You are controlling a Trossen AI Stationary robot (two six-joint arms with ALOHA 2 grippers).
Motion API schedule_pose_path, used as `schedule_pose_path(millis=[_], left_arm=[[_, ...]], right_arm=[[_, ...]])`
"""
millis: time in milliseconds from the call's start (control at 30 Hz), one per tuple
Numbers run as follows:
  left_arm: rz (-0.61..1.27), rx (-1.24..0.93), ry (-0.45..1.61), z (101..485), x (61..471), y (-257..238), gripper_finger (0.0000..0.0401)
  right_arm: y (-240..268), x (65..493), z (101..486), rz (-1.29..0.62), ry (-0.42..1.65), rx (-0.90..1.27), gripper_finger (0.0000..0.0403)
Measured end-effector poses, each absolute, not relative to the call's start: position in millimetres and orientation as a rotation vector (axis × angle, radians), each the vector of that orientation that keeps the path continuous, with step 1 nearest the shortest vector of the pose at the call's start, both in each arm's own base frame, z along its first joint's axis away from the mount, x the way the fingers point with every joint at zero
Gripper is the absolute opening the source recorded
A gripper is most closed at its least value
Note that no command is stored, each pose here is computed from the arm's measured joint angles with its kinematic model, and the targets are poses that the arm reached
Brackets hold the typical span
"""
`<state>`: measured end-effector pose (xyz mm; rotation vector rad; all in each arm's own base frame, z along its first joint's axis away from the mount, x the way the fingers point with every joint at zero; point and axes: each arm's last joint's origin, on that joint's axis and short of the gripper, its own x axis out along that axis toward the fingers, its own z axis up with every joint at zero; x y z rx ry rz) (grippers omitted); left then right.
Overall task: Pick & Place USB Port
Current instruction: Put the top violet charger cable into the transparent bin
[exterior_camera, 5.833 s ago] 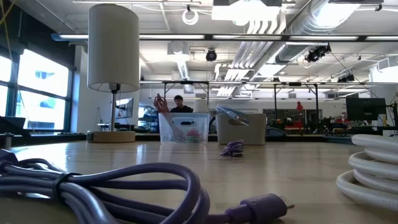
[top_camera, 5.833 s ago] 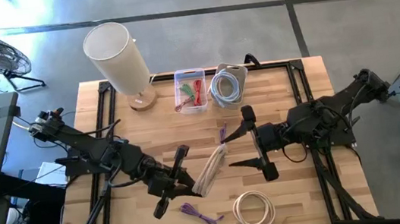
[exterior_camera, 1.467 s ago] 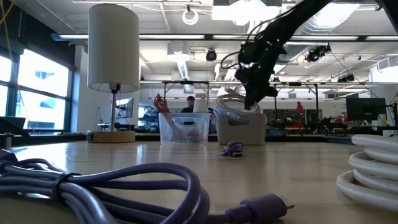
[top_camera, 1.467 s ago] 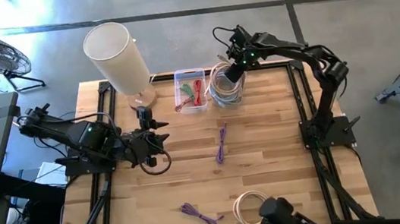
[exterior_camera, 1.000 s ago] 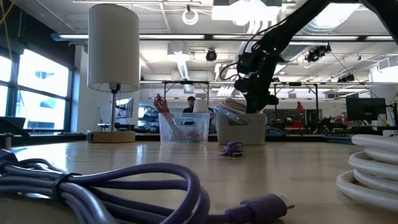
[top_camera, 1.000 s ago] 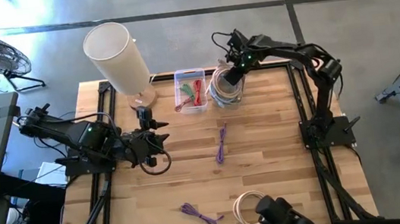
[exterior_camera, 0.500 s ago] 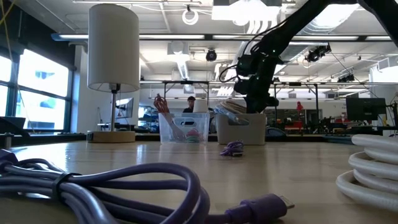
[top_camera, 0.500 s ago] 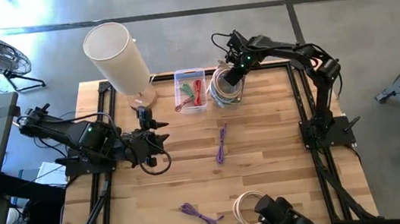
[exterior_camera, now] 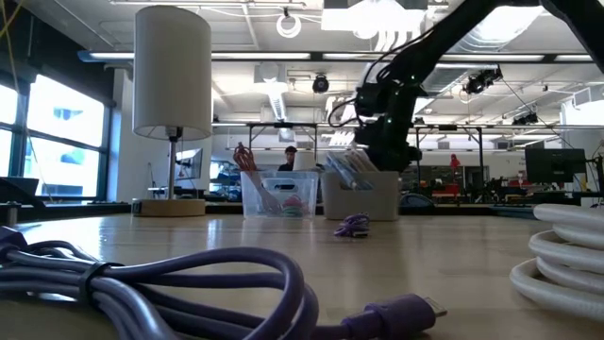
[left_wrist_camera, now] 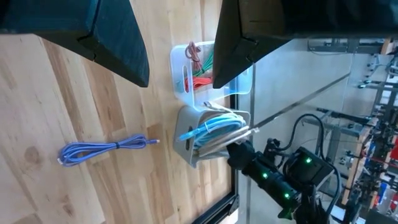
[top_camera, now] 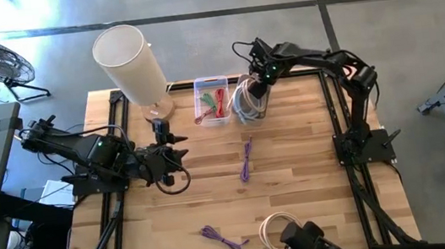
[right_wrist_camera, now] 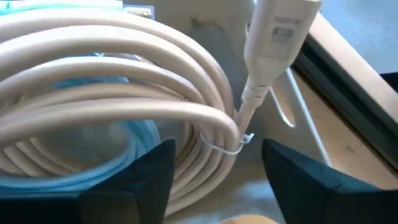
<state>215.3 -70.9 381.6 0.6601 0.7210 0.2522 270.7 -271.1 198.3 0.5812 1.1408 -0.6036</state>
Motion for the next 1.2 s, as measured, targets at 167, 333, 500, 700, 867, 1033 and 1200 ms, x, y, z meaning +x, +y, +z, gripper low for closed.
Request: schedule_pose_path(millis=[167,333,500,700,867,1033,1200], left_arm=[[0.245,0.657,0.721,382,215,-71,0.0172],[0.247,0.657,0.721,382,215,-71,0.0172],[0.260,0.668,0.721,382,215,-71,0.0172],[0.269,0.685,0.732,381,215,-70,0.0172],[0.268,0.694,0.744,380,215,-70,0.0172],[0.260,0.685,0.743,380,215,-70,0.0172],[0.192,0.609,0.738,379,216,-73,0.0172]], right_arm=[[-268,270,207,-0.610,1.126,0.556,0.0261],[-264,263,233,-0.664,1.073,0.499,0.0262],[-248,247,277,-0.656,0.973,0.445,0.0261],[-201,219,336,-0.472,0.868,0.388,0.0261],[-149,194,374,-0.290,0.802,0.300,0.0261],[-102,170,400,-0.166,0.734,0.243,0.0261],[-65,152,415,-0.085,0.670,0.214,0.0261]])
